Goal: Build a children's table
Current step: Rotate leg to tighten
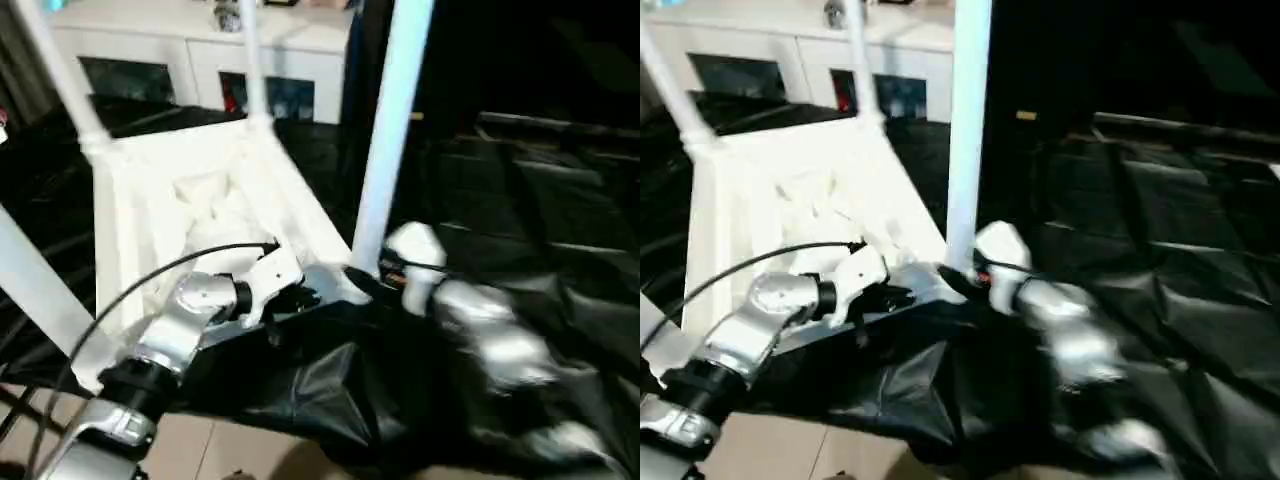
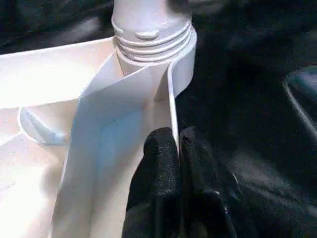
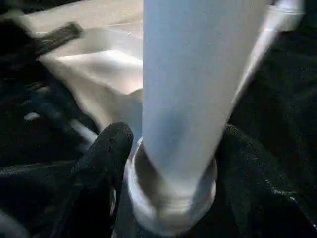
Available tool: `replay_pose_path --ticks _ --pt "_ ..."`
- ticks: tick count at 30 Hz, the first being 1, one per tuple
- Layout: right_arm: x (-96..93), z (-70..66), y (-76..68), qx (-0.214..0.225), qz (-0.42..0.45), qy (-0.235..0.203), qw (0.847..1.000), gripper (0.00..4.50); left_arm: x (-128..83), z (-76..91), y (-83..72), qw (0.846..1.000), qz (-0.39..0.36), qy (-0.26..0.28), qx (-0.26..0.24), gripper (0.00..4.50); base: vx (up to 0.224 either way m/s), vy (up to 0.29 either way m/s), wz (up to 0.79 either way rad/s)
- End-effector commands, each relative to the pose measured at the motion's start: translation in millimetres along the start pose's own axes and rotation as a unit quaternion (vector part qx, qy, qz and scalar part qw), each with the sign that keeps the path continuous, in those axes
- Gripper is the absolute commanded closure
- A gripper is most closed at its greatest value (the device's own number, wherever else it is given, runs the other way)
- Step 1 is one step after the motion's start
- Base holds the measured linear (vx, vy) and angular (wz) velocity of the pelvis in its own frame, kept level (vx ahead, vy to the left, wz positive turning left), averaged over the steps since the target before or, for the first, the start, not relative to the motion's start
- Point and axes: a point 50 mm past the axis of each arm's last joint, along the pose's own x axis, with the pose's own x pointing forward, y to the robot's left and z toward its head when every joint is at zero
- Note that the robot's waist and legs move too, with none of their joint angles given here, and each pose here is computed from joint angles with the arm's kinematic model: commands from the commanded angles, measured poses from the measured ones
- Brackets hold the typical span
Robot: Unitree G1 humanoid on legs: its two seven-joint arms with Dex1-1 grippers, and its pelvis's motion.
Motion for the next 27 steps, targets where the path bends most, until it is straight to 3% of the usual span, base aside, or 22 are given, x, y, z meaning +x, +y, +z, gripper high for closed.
replay_pose_path --ticks 1,2,5,6,12,18,22,24,27 --pt "-10.1 12.4 1.4 0.003 0.034 -0.029 0.999 1.65 7 5.1 -6.2 0.999 -0.048 -0.016 0.021 4.5 0.0 0.0 0.0" --pt "-23.7 15.2 -2.3 0.014 0.039 -0.035 0.999 1.65 5 4.2 -5.3 0.998 -0.058 -0.013 0.027 4.5 0.0 0.0 0.0" --pt "-35.9 17.7 -7.1 0.024 0.037 -0.041 0.998 1.65 3 3.8 -4.0 0.997 -0.067 -0.008 0.042 4.5 0.0 0.0 0.0" --pt "-45.1 18.9 -15.6 0.033 0.013 -0.048 0.998 1.65 2 5.5 -2.2 0.996 -0.071 -0.014 0.052 4.5 0.0 0.0 0.0" --pt "-59.3 19.8 -35.8 0.049 -0.075 -0.06 0.994 1.65 4 19.1 -3.1 0.988 -0.104 -0.075 0.085 4.5 0.0 0.0 0.0" --pt "-50.1 13.7 -27.4 0.059 -0.078 -0.055 0.994 1.65 6 15.3 -6.5 0.982 -0.14 -0.066 0.108 4.5 0.0 0.0 0.0" --pt "-39.8 5.0 -33.7 0.07 -0.146 -0.043 0.986 1.65 1 11.8 5.0 0.988 -0.083 -0.055 0.122 4.5 0.0 0.0 0.0" --pt "-38.4 3.8 -36.3 0.071 -0.165 -0.041 0.983 1.55 0 11.4 6.3 0.988 -0.078 -0.058 0.119 4.05 0.0 0.0 0.0" --pt "-31.4 3.7 -40.4 0.068 -0.218 -0.047 0.972 1.55 -11 7.2 8.8 0.989 -0.065 -0.056 0.118 3.8 0.0 0.0 0.0"
